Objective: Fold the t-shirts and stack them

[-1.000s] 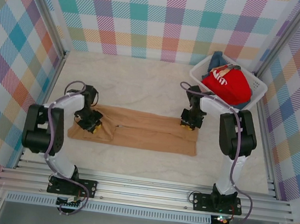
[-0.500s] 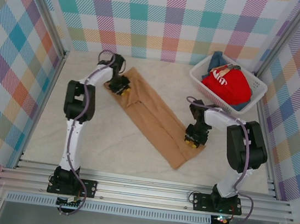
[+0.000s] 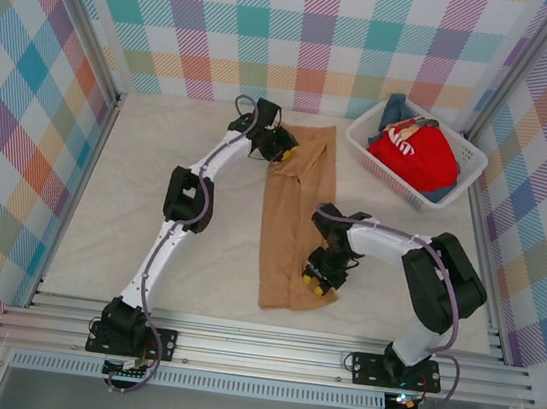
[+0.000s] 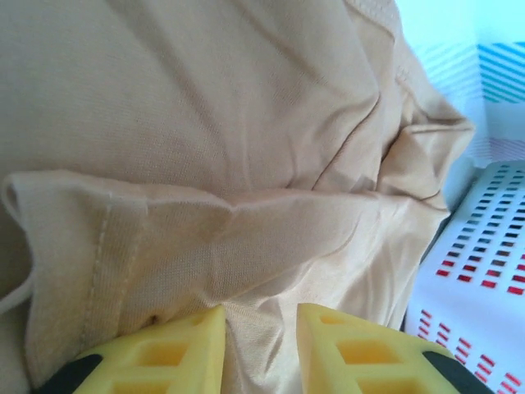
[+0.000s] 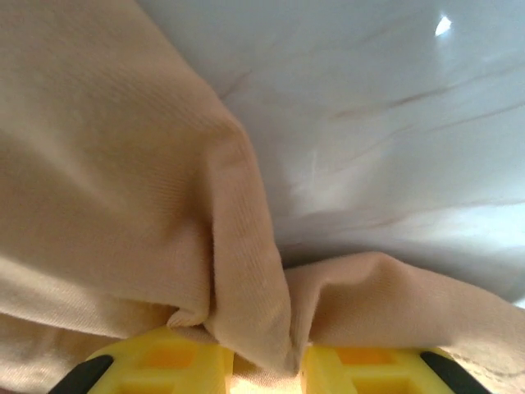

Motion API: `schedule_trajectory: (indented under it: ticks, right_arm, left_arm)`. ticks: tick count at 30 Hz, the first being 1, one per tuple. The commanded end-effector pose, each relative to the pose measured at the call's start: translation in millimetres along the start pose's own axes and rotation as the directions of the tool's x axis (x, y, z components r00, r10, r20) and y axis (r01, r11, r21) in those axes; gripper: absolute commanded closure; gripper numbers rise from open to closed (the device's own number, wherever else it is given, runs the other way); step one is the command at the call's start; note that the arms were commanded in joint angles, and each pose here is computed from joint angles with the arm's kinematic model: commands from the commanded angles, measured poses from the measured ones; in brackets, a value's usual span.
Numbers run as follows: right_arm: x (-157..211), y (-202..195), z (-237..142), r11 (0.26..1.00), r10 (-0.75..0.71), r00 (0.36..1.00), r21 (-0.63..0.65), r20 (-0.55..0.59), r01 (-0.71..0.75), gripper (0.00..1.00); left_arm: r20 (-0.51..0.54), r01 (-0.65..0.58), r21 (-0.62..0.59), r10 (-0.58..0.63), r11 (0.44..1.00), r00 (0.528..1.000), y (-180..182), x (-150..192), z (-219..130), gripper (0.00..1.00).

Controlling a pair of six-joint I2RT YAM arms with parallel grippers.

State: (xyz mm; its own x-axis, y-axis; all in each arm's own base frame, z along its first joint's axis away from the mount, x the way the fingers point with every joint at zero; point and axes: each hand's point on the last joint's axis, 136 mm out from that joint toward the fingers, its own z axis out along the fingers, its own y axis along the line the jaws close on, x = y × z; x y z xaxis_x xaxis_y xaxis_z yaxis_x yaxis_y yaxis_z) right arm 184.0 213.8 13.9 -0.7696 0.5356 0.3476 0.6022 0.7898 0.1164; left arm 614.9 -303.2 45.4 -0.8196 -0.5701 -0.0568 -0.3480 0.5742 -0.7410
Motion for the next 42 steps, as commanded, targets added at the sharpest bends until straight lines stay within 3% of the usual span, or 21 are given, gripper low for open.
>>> schedule_trajectory:
  ticks: [1,5,9,11,16,19,22,30,37,42]
  right_arm:
    - [-3.7,27.8,-3.8,0.998,0.014,1.0,-0.066,0.016,-0.013,0.7]
    - [-5.9,20.4,-46.4,0.998,-0.051,0.989,-0.039,0.136,0.056,0.63]
    - [-8.8,6.5,-83.0,0.992,-0.092,0.959,-0.062,0.267,0.112,0.6]
    - [-14.5,9.9,-89.6,0.981,-0.137,0.94,-0.087,0.312,0.172,0.61]
    - [-40.5,50.8,-88.9,0.931,-0.236,0.908,-0.187,0.346,0.314,0.67]
    - [-61.2,81.5,-92.3,0.918,-0.28,0.893,-0.175,0.352,0.357,0.71]
    - [-89.5,106.5,-93.5,0.917,-0.306,0.876,-0.131,0.373,0.376,0.76]
    - [-150.8,127.4,-67.3,0.941,-0.296,0.891,-0.056,0.344,0.335,0.75]
    - [-163.0,137.9,-33.9,0.942,-0.328,0.918,-0.002,0.221,0.337,0.72]
    - [-164.6,150.2,-21.0,0.944,-0.317,0.931,-0.031,0.181,0.328,0.69]
  left_arm:
    - [0.062,0.046,0.02,-0.048,0.999,0.997,-3.8,-30.7,-18.3,0.67]
    - [0.135,-0.076,-0.028,0.079,0.997,0.988,-44.3,-32.2,-87.0,0.61]
    - [0.11,-0.076,-0.119,0.089,0.99,0.99,-42.8,0.7,-138.4,0.62]
    - [0.047,-0.061,-0.19,0.071,0.98,0.996,-14.6,32.6,-143.2,0.64]
    - [-0.064,0.01,-0.225,-0.025,0.974,0.998,30.9,118.6,-151.0,0.68]
    - [-0.089,0.021,-0.255,-0.045,0.967,0.995,48.3,143.0,-138.7,0.69]
    - [-0.048,0.025,-0.262,-0.039,0.965,0.998,49.5,137.6,-125.7,0.69]
    - [-0.042,0.018,-0.34,-0.034,0.94,0.999,64.5,114.7,-71.0,0.7]
    - [-0.002,0.061,-0.461,-0.07,0.886,0.998,112.7,92.3,-65.7,0.71]
    - [0.019,0.09,-0.47,-0.092,0.878,0.996,133.3,65.9,-73.4,0.7]
